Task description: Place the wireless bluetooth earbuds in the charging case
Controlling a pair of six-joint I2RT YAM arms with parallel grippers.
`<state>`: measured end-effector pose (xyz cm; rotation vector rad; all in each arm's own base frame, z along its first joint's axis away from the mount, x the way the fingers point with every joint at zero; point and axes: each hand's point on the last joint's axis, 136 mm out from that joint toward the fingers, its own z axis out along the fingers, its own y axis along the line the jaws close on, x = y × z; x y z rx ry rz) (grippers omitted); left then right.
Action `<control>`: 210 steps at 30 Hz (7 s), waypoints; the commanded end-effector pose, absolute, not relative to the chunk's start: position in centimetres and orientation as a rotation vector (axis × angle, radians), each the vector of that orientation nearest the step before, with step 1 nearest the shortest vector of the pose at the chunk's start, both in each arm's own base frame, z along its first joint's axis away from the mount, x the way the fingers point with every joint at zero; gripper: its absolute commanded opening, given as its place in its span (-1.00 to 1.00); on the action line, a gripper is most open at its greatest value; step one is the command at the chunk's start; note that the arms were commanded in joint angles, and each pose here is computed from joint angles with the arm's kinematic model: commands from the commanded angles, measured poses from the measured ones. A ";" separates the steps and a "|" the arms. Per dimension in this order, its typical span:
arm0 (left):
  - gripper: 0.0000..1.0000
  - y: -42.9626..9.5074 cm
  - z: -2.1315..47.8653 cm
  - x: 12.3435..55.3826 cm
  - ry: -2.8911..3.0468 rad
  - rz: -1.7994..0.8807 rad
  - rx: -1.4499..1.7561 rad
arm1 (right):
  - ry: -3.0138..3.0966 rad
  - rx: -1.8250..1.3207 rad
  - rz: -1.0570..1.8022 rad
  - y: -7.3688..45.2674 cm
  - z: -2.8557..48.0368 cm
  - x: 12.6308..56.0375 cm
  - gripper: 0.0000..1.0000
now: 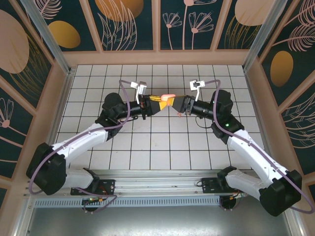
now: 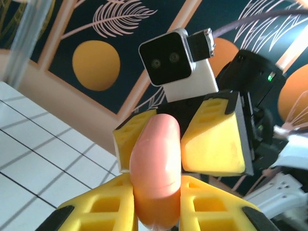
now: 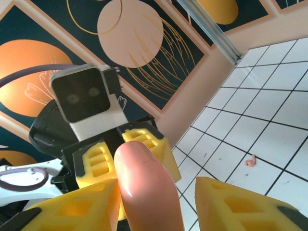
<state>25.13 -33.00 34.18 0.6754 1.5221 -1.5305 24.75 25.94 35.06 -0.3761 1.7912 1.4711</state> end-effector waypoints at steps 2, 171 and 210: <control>-0.62 -32.4 36.0 24.9 1.427 -1.304 0.803 | 1.829 -0.407 1.359 24.8 35.9 24.4 -0.06; -0.73 -27.5 27.4 23.0 1.531 -0.939 0.862 | 2.935 -0.214 0.047 20.5 3.9 37.2 -0.65; -0.72 -26.7 26.9 22.4 1.550 -0.925 0.848 | 3.009 -0.304 0.063 21.8 2.5 32.6 -0.39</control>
